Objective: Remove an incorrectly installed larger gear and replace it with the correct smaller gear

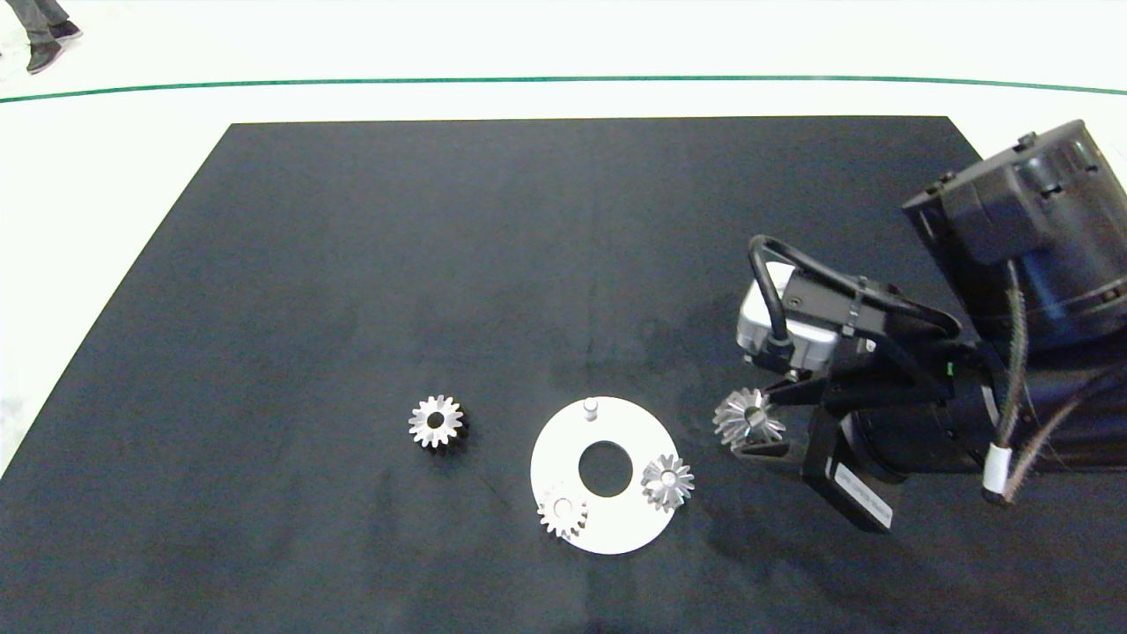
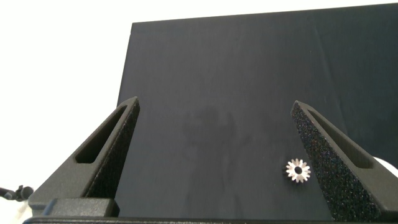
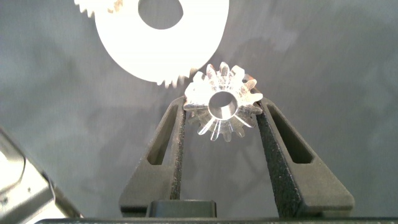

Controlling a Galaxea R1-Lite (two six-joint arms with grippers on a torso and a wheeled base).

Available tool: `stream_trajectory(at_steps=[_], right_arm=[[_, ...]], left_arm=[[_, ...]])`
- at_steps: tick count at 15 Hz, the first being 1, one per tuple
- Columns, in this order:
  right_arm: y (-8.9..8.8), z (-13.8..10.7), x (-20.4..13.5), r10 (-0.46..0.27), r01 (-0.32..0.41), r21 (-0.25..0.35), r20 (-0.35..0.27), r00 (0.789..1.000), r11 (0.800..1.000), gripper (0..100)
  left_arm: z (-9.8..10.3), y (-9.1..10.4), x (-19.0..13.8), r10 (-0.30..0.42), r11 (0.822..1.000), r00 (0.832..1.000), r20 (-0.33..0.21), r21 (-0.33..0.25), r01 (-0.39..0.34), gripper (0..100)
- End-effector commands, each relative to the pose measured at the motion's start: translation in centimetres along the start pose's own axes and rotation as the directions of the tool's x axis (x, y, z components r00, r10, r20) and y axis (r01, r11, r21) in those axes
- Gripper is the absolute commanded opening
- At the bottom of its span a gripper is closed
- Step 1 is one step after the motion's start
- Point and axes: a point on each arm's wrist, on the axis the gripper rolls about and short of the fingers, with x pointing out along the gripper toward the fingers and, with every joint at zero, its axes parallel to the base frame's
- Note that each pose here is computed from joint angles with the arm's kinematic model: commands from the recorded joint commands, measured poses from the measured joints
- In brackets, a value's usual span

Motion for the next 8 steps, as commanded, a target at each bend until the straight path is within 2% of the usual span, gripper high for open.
stream_trajectory(at_steps=[1, 6, 8], right_arm=[[0.0, 3.5, 3.7, 0.026, -0.027, -0.027, -0.021, 0.999, 0.999, 25], [0.5, 6.2, 5.9, 0.035, -0.035, 0.005, 0.015, 0.999, 0.999, 25], [0.5, 6.5, 6.4, 0.035, -0.035, 0.03, 0.015, 0.999, 0.999, 25]], left_arm=[[0.0, 0.0, -0.1, 0.001, 1.0, 1.0, 0.0, 0.0, -0.001, 100], [0.0, 0.0, -0.1, 0.001, 1.0, 1.0, 0.0, 0.0, -0.001, 100], [0.0, 0.0, -0.1, 0.002, 1.0, 1.0, 0.0, 0.001, -0.002, 100]])
